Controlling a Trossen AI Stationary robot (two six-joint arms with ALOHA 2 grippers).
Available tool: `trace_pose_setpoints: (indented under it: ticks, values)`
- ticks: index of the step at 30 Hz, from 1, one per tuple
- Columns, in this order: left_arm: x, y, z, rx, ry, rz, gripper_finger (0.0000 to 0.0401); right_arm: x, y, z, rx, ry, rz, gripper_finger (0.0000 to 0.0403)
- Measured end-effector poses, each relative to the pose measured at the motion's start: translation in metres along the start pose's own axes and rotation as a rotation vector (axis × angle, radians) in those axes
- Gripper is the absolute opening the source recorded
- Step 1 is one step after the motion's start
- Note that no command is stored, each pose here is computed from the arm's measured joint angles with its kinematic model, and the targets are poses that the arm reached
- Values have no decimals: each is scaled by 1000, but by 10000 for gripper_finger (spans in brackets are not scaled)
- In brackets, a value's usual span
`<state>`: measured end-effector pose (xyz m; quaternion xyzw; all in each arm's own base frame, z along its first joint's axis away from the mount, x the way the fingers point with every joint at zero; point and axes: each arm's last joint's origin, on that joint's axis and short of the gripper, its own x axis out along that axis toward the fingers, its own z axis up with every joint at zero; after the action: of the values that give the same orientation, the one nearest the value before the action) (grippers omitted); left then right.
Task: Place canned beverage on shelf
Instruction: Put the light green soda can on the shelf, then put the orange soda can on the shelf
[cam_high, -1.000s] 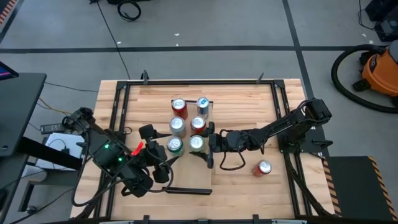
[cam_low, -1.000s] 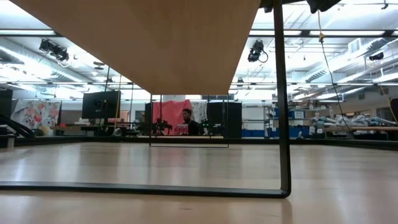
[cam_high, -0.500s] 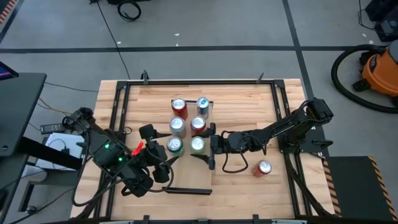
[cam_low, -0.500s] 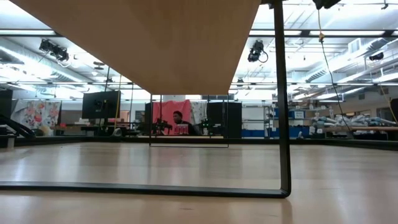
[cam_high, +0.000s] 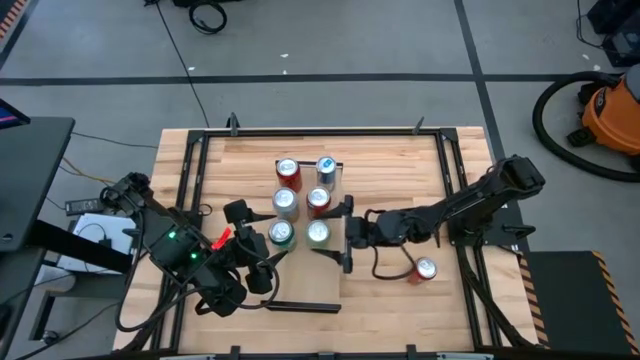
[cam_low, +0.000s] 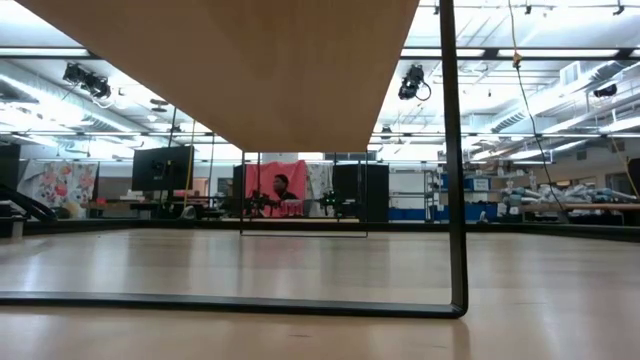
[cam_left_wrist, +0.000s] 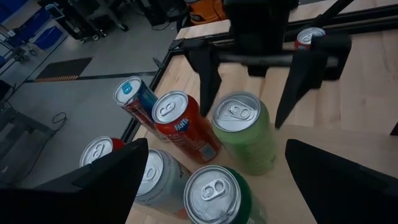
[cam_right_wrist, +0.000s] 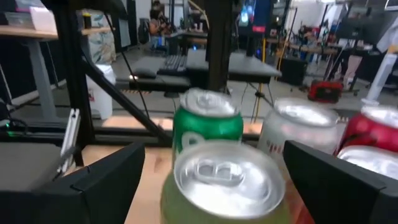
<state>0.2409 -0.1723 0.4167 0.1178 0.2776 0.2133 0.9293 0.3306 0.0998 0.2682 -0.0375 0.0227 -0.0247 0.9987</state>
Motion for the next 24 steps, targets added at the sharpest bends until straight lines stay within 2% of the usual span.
trace_pose_setpoints:
  ticks: [8, 13, 18, 22, 24]
  values:
    - [0, 0, 0, -2, 0, 0, 391, -23, 2, 30, -16, -86, 23, 395]
    - [0, 0, 0, -4, 0, 0, 391, -42, 8, 41, -48, -41, 30, 394]
    - [0, 0, 0, -7, 4, -6, 391, -65, 12, 39, -29, 113, 166, 392]
    - [0, 0, 0, -12, 5, -7, 391, -91, 8, 34, 96, 326, 237, 387]
    - [0, 0, 0, -12, 5, -7, 391, -105, 5, 30, 172, 446, 232, 383]
